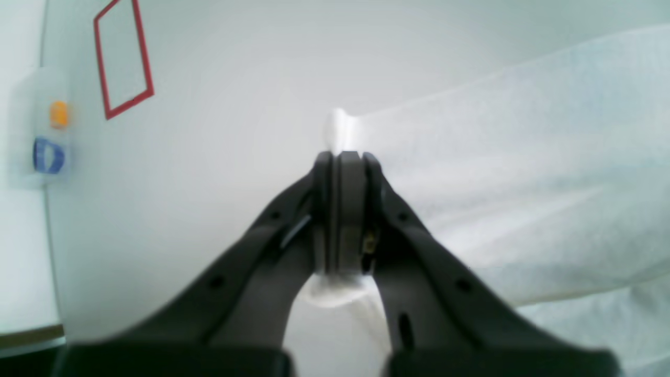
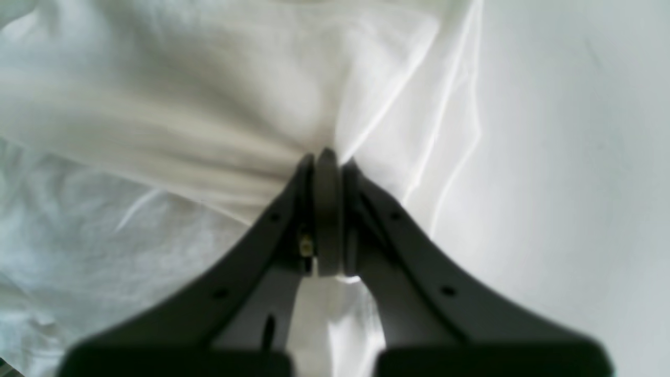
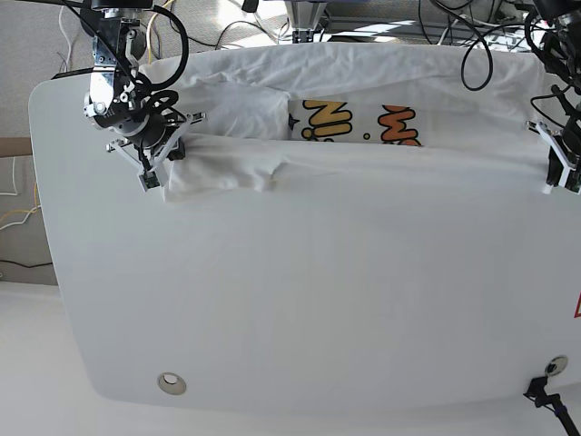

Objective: Fold the T-shirt properly
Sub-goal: 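Lift the side edges with both grippers and fold them over the print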

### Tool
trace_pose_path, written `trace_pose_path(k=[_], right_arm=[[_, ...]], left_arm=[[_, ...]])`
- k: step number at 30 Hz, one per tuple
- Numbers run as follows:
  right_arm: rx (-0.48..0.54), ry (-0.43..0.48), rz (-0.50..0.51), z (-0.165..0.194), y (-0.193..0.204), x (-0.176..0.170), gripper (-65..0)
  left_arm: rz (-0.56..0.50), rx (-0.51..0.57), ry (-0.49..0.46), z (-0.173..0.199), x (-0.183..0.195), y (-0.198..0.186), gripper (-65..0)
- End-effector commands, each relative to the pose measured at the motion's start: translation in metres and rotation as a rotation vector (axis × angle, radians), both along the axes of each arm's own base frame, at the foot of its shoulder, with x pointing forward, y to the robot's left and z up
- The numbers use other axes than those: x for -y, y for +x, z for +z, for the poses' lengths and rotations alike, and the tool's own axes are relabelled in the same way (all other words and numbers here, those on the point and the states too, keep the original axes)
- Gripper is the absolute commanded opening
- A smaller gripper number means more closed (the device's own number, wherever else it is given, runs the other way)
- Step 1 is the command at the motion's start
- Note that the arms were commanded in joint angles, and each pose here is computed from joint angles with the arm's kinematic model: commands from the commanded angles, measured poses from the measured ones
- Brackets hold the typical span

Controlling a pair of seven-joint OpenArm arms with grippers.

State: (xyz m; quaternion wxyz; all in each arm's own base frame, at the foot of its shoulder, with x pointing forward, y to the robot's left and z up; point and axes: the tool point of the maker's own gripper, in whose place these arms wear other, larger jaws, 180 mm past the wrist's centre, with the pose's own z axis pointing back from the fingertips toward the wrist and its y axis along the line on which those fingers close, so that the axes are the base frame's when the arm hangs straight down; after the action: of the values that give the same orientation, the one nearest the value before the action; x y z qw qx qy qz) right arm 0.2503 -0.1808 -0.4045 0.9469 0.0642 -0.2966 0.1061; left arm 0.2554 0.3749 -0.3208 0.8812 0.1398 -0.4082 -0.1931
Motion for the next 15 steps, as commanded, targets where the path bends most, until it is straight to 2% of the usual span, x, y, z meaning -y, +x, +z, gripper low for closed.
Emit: trace_pose_path(k=[1, 8, 15], right_arm=[[0.03, -0.012, -0.003, 0.007, 0.008, 0.005, -65.0], [0.008, 0.008, -0.035, -0.004, 0.027, 0.012, -65.0], [0.025, 0.024, -0.07, -0.001, 0.069, 0.02, -65.0]], left_arm=[[0.004, 0.041, 0.033, 0.017, -0.007, 0.008, -65.0], [0.04, 0.133, -0.012, 0.034, -0.015, 0.047, -65.0], [0.011, 0.11, -0.081, 0.016, 0.0, 0.076, -65.0]])
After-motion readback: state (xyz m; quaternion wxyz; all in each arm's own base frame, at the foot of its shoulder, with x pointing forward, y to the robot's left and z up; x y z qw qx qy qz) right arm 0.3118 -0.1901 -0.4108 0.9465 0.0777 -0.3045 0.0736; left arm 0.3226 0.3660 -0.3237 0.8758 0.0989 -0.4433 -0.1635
